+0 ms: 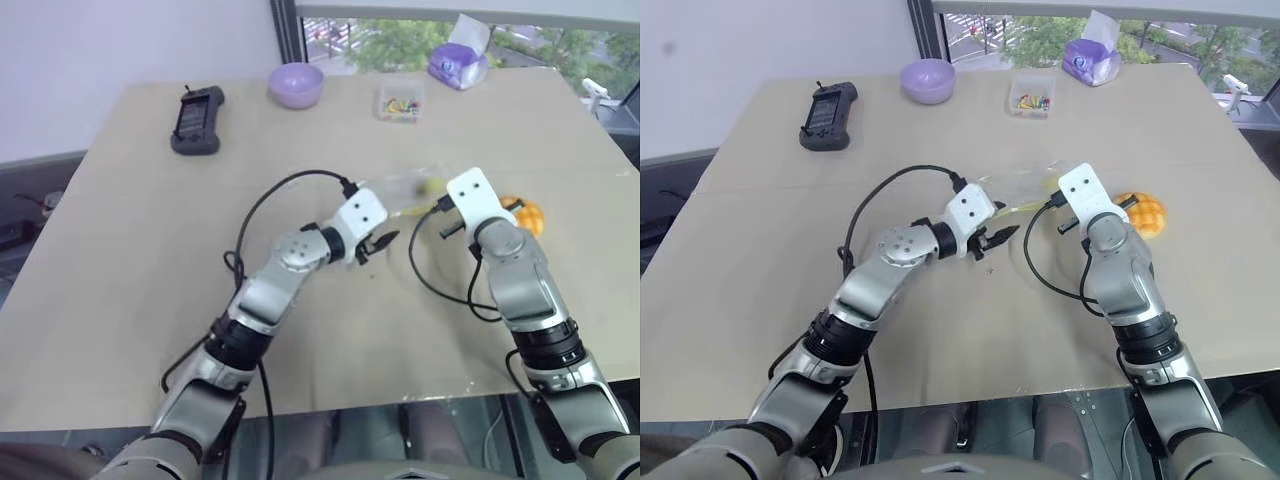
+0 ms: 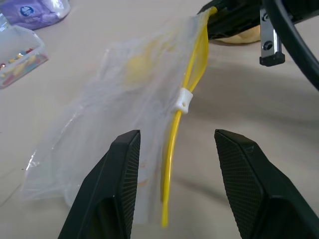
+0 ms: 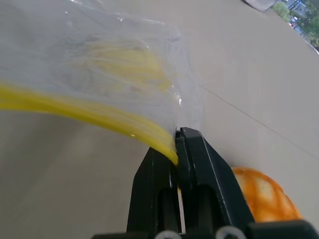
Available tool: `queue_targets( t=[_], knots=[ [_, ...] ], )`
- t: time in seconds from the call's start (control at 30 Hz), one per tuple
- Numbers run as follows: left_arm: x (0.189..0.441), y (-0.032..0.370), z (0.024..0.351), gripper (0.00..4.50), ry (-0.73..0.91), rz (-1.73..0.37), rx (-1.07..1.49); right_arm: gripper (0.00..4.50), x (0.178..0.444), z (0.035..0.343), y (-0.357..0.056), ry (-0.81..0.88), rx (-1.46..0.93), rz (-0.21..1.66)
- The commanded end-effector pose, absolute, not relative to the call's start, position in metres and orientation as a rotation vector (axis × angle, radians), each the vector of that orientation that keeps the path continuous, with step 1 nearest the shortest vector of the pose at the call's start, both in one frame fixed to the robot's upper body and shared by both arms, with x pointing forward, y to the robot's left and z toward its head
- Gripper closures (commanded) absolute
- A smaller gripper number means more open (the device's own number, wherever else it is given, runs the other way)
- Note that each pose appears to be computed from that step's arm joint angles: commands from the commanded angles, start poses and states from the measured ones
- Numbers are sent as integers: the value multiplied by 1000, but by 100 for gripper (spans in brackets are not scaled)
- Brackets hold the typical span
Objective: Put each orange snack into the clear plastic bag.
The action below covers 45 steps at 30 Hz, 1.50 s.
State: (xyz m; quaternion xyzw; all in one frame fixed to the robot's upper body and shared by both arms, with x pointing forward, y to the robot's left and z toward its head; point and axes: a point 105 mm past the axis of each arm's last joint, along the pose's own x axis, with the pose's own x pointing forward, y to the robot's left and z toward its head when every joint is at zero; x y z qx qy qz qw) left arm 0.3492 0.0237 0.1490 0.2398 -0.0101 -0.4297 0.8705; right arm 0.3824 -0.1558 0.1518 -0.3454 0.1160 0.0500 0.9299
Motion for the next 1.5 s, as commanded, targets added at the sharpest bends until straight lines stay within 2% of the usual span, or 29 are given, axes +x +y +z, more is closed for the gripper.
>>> queue_targets(
  t=[0.03,0.13,0.23,0.33,0.37,0.4,0.7,0.77,0.8,0.87,0.93,0.97,1.13,1.3,1.43,1.5],
  knots=[
    [350,20,160,200,-74,-884,504,450,380,167,-154,174,-708,84],
    [351,20,162,200,-77,-875,485,450,380,167,-153,172,-708,85],
    [353,21,164,276,-81,-865,484,450,380,166,-152,169,-710,90],
    [352,21,160,409,-60,-872,477,450,380,166,-150,165,-710,96],
    [352,22,158,438,-51,-873,469,450,380,167,-149,164,-710,96],
    [352,22,157,445,-44,-872,466,450,380,167,-149,162,-709,97],
    [360,27,151,445,-38,-822,467,450,379,171,-143,115,-725,137],
    [360,28,150,450,-45,-820,476,387,378,173,-137,73,-797,196],
    [360,29,149,450,-47,-819,478,335,376,175,-136,51,-785,217],
    [359,29,148,450,-51,-823,467,271,373,175,-138,41,-779,225],
    [358,28,149,450,-63,-832,451,157,369,174,-143,48,-807,251],
    [357,27,151,450,-78,-837,450,146,366,173,-147,59,-827,273],
    [354,26,154,450,-129,-847,461,146,346,174,-167,88,-913,373],
    [351,25,147,450,-158,-856,513,146,326,192,-160,27,-742,495],
    [350,23,145,450,-171,-857,504,146,323,198,-149,6,-544,514],
    [348,21,143,450,-175,-863,499,146,324,195,-144,7,-528,515]
  ],
)
